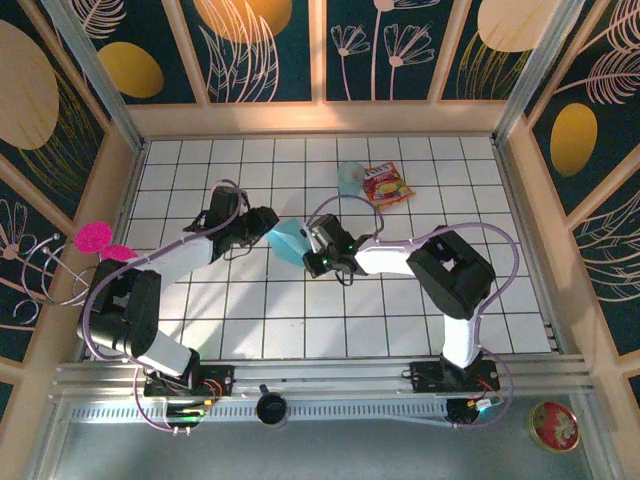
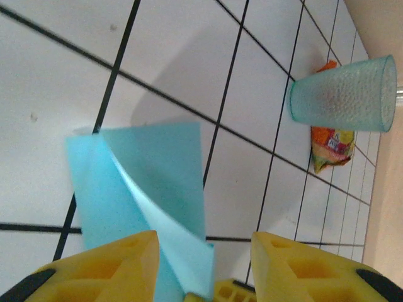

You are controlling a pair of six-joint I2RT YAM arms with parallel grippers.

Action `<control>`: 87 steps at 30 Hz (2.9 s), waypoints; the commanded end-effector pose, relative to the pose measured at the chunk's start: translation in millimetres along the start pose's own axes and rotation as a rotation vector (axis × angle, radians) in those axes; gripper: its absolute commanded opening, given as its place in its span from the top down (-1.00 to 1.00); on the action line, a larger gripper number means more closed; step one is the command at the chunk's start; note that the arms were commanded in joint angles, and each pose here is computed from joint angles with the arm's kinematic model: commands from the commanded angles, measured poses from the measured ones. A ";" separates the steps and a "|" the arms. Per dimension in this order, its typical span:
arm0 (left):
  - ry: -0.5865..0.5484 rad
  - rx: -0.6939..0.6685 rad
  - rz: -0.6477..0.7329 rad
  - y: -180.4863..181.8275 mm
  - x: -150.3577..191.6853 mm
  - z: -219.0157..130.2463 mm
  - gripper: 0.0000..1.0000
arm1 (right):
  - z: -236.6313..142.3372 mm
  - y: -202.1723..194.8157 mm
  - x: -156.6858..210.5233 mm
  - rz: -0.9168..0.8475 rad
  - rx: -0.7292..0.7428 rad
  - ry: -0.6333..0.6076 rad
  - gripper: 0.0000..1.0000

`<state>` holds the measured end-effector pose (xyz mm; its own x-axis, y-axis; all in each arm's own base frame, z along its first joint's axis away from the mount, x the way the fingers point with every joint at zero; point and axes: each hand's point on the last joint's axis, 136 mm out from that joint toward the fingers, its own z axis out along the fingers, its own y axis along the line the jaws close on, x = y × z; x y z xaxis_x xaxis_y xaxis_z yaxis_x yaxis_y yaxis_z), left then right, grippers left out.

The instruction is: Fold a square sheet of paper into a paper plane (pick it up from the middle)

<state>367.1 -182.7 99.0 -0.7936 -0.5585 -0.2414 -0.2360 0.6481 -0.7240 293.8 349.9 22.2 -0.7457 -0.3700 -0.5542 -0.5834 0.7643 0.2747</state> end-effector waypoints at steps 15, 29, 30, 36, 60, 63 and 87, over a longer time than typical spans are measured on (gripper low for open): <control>0.154 0.140 -0.021 -9.8 64.5 33.8 0.10 | -16.2 1.9 -1.9 0.252 -0.263 0.023 0.74; 0.182 0.063 0.038 -4.5 65.8 49.7 0.02 | -21.1 -1.4 -6.8 0.345 -0.340 0.031 0.74; 0.179 0.050 0.043 -3.1 65.3 50.0 0.01 | -21.3 -2.0 -6.9 0.350 -0.342 0.033 0.74; 0.177 -0.037 0.048 15.6 66.9 57.9 0.00 | -20.7 -3.3 -7.0 0.369 -0.356 0.042 0.74; 0.131 0.021 0.092 -1.2 62.5 46.3 -0.14 | -12.2 -5.4 0.7 0.396 -0.369 0.088 0.72; 0.137 0.020 0.093 0.6 64.0 47.4 -0.15 | -11.1 -5.2 1.8 0.397 -0.372 0.092 0.72; 0.178 -0.264 0.062 52.1 66.9 71.4 -0.07 | -13.5 -5.6 -0.5 0.394 -0.374 0.091 0.66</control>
<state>353.1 -239.6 26.4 -0.8858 -0.4305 -0.1729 -0.2393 0.7433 -0.6247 287.8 339.1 27.4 -0.9445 -0.1560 -0.2892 -0.3210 0.6261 0.7106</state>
